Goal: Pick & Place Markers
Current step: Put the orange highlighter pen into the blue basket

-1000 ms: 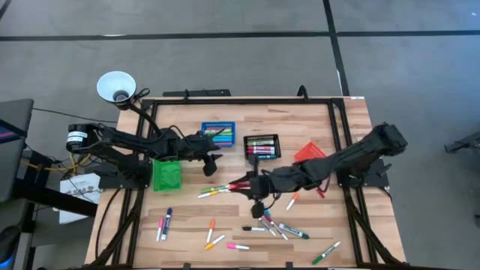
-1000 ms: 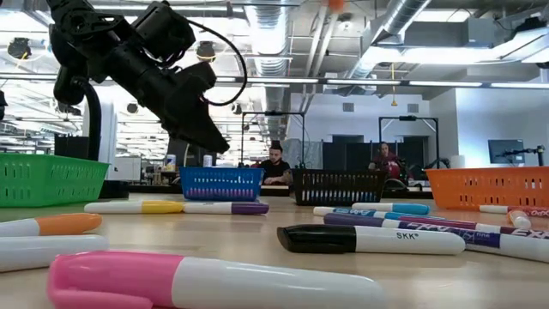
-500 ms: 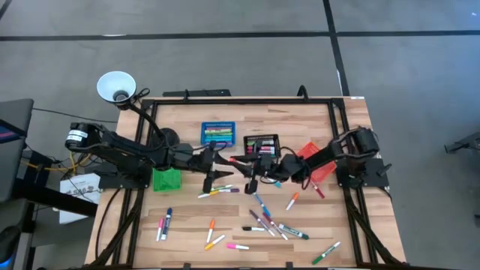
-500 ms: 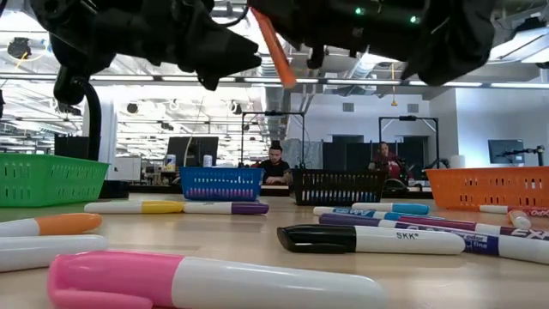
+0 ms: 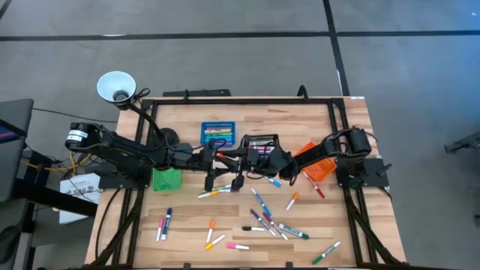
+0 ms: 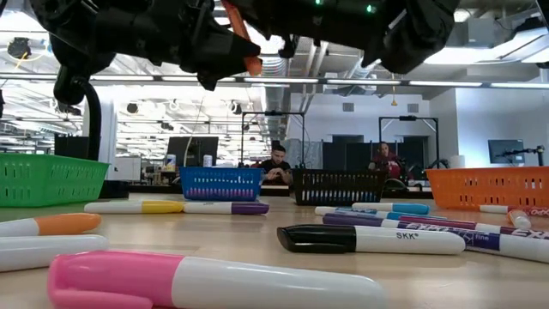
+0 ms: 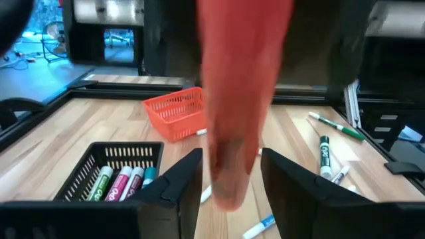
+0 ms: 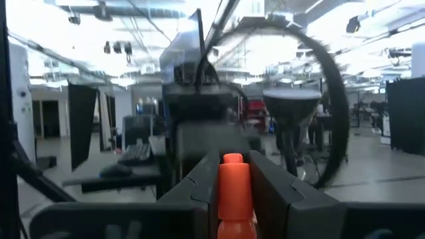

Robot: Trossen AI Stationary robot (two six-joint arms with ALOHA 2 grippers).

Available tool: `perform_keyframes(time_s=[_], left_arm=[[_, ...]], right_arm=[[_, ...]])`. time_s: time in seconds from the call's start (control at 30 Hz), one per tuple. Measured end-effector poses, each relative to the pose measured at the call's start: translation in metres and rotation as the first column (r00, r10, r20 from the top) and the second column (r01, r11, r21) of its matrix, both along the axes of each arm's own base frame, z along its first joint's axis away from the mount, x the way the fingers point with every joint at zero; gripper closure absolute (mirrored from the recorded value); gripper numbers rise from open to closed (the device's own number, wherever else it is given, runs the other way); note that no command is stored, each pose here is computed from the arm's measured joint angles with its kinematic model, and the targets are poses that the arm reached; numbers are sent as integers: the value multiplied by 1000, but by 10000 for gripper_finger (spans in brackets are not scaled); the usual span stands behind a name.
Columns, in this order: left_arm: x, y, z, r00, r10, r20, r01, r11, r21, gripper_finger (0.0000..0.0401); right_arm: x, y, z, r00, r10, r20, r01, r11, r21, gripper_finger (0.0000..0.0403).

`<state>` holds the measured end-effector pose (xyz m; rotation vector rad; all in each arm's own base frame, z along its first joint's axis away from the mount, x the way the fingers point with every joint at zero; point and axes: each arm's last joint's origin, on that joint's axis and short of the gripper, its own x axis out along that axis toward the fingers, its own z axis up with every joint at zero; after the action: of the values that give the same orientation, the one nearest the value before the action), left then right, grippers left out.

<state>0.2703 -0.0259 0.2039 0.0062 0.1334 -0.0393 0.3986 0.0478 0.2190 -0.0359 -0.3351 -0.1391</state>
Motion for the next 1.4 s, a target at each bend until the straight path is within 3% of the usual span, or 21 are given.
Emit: perform_keyframes(time_s=[0.3, 0.53, 0.77, 0.9, 1.1, 1.2, 1.4], left_arm=[[0, 1, 0, 1000, 4, -2, -4, 1000, 0, 330], [0, 1, -1, 1000, 12, -8, -12, 1000, -1, 318], [-1, 5, -8, 988, 133, -82, -131, 991, 36, 324], [-3, 10, -13, 970, 207, -125, -201, 978, 63, 327], [-5, 17, -20, 952, 239, -190, -230, 971, 66, 316], [-5, 23, -21, 940, 271, -206, -262, 963, 69, 320], [-10, 50, -28, 843, 469, -266, -446, 883, 143, 315]], right_arm=[[1, 0, 1, 1000, -2, 0, 2, 1000, -5, 332], [1, -1, 1, 1000, 14, 7, -14, 999, 48, 312], [2, -1, -4, 997, -44, -71, 40, 997, -64, 285], [3, -3, -8, 985, -120, -125, 112, 991, -68, 249], [2, -3, -12, 953, -212, -215, 201, 977, -74, 177], [-1, -1, -13, 911, -284, -298, 262, 959, -112, 150], [-20, 6, 8, 838, -271, -475, 237, 963, -131, 138]])
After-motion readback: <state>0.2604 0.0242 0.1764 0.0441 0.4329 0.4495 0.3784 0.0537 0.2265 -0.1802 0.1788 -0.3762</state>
